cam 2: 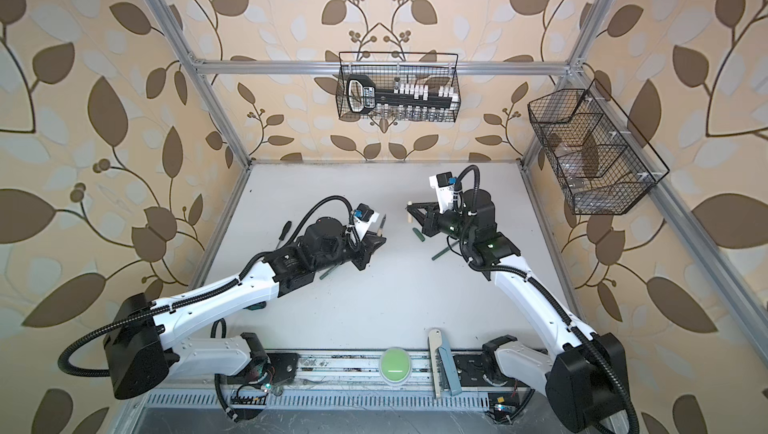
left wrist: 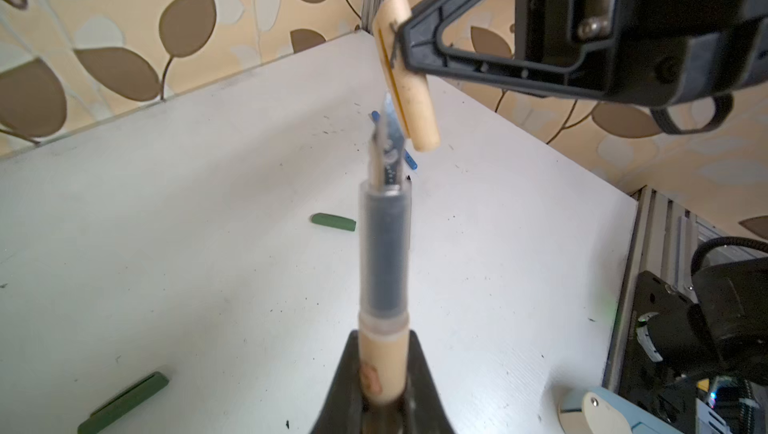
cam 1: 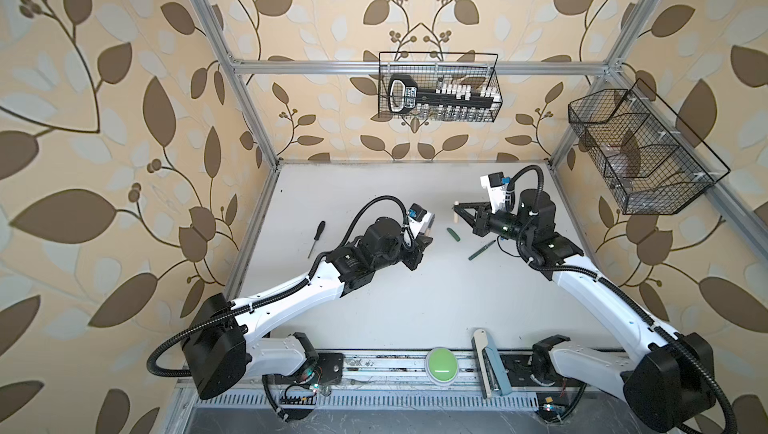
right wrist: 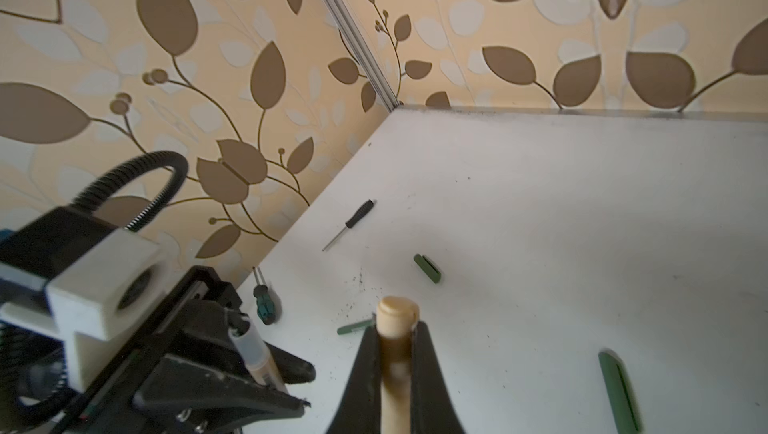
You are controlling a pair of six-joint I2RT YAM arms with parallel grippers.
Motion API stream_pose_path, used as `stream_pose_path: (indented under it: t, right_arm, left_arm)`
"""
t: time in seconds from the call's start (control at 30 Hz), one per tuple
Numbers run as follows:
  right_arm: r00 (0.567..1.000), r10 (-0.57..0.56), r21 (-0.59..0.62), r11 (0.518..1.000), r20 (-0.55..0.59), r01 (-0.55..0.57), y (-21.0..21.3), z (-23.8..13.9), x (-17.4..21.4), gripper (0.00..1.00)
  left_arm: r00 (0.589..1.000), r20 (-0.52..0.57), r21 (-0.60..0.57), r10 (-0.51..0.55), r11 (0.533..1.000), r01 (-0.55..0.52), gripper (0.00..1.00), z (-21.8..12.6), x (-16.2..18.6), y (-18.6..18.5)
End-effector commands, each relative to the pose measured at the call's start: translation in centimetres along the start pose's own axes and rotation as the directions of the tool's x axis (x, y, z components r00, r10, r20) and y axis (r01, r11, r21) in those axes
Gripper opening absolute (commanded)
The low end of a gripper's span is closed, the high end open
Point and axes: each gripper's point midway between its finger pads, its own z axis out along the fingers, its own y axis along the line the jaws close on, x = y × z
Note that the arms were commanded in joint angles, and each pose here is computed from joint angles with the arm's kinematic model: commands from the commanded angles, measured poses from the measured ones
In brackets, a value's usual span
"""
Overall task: Insert the pens into the pen caps
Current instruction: 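Carry the beige cap above the pen nib held by the left gripper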
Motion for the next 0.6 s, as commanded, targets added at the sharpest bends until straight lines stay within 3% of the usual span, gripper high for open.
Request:
stream_pose_path:
  t: [0.0, 0.33, 0.57]
  right_arm:
    - [0.993, 0.040, -0.119, 0.993, 0.109, -0.027, 2.7, -0.7, -2.2, 0.00]
    - [0.965, 0.027, -0.228, 0.973, 0.261, 0.035, 7.3, -1.8, -5.7, 0.00]
    - [0.954, 0.001, -0.242, 0.967, 0.299, 0.075, 8.6, -2.5, -6.8, 0.00]
  left_arm:
    - [0.994, 0.104, 0.019, 0.015, 1.000, -0.017, 0.00, -0.7, -2.5, -0.5]
    - [0.987, 0.145, 0.053, 0.069, 0.996, -0.077, 0.00, -1.5, -3.8, -3.0]
    - [0.981, 0.182, 0.063, 0.068, 0.995, -0.080, 0.00, -2.7, -4.6, -3.4]
